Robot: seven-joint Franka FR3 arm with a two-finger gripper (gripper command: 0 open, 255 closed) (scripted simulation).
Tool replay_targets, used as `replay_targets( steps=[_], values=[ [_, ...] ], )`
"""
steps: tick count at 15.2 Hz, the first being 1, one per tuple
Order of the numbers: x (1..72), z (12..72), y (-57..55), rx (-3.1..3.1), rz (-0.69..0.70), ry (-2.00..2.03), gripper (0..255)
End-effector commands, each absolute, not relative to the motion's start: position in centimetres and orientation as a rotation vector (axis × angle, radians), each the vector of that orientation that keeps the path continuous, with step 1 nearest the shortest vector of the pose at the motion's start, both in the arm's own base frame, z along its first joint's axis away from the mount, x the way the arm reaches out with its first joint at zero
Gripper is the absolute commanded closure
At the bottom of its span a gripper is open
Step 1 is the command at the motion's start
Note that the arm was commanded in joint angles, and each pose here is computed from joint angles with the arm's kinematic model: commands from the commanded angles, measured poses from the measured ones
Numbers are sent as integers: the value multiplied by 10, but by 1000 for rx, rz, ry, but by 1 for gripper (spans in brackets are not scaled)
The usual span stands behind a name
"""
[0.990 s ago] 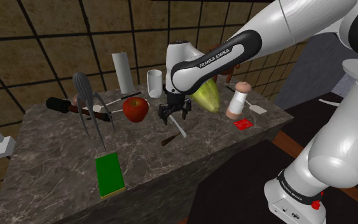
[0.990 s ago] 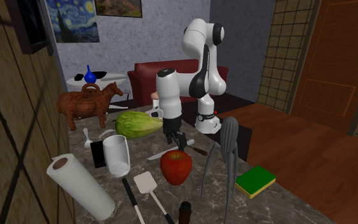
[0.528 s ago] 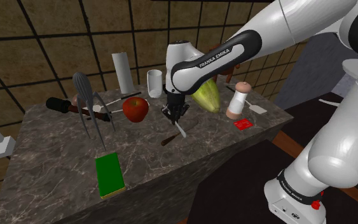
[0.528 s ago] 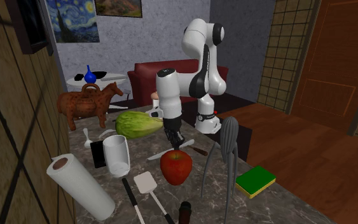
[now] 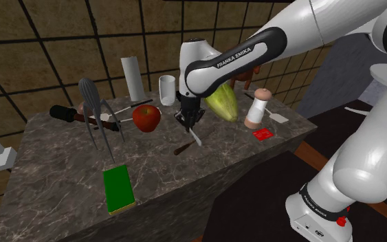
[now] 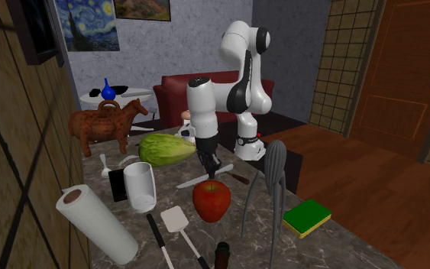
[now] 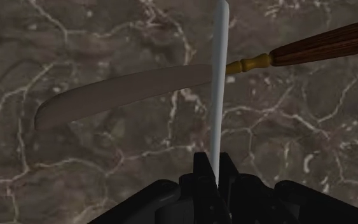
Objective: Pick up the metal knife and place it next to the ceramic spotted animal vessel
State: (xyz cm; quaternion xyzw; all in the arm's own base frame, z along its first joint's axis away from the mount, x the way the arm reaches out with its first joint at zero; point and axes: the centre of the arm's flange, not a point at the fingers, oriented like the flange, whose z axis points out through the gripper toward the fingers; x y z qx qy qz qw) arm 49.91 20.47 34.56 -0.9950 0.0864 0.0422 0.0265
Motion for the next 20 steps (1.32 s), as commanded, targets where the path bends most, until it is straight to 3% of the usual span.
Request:
replay_targets(
  steps=[1, 20],
  values=[
    [498, 356, 205, -3074, 131, 267, 255],
    [498, 457, 205, -3074, 131, 267, 255]
  ],
)
